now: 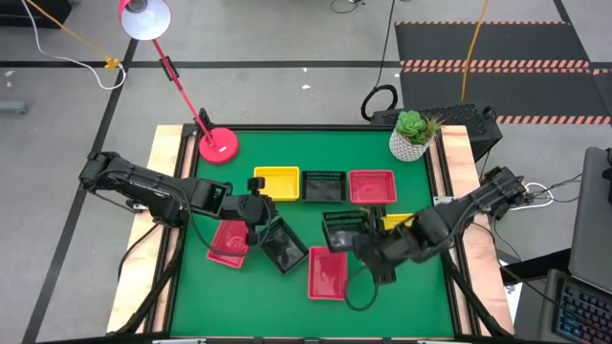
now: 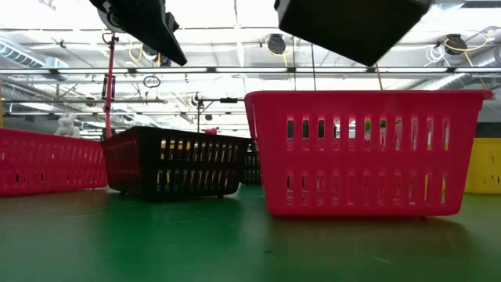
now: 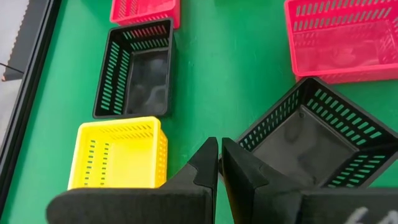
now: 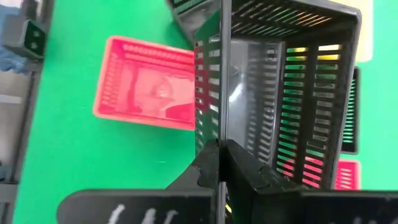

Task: Stack baskets by color
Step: Stack the bottom right black bin on top of the top black bin

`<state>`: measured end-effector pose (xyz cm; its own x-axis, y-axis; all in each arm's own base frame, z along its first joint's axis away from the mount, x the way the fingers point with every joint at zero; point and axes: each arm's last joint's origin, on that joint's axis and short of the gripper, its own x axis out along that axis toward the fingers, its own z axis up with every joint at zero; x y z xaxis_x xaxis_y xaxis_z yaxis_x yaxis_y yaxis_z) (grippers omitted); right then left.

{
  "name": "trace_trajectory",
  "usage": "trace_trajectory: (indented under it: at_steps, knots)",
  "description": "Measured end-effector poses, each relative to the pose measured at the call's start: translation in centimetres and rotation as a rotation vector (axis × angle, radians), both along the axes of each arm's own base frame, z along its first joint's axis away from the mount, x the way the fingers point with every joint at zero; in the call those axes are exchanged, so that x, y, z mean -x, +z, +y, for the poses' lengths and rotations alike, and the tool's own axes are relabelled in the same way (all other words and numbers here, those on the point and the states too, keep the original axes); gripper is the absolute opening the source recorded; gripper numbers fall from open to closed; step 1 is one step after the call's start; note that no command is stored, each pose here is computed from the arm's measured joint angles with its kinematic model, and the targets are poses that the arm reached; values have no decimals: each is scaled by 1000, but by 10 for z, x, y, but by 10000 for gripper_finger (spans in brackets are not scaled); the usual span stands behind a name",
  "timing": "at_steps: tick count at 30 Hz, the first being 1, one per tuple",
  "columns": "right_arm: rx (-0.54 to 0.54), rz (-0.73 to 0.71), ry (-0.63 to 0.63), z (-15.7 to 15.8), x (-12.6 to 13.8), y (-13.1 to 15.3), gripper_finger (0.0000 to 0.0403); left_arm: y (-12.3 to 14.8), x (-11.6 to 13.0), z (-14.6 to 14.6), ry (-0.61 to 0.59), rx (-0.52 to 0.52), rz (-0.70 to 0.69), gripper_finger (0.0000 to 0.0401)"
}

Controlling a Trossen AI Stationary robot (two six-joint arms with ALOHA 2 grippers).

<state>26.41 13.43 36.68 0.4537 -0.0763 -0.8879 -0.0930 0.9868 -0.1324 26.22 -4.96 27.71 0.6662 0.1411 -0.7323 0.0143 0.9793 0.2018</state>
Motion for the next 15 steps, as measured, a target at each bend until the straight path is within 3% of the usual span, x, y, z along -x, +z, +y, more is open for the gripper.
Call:
trace_trajectory:
  at_steps: [7, 15]
  knots:
    - [45, 2, -4, -25, -7, 14, 2, -1, 1, 0, 12, 6, 17, 26]
    - [182, 79, 6, -51, -35, 22, 2, -1, 2, 0, 11, 5, 20, 26]
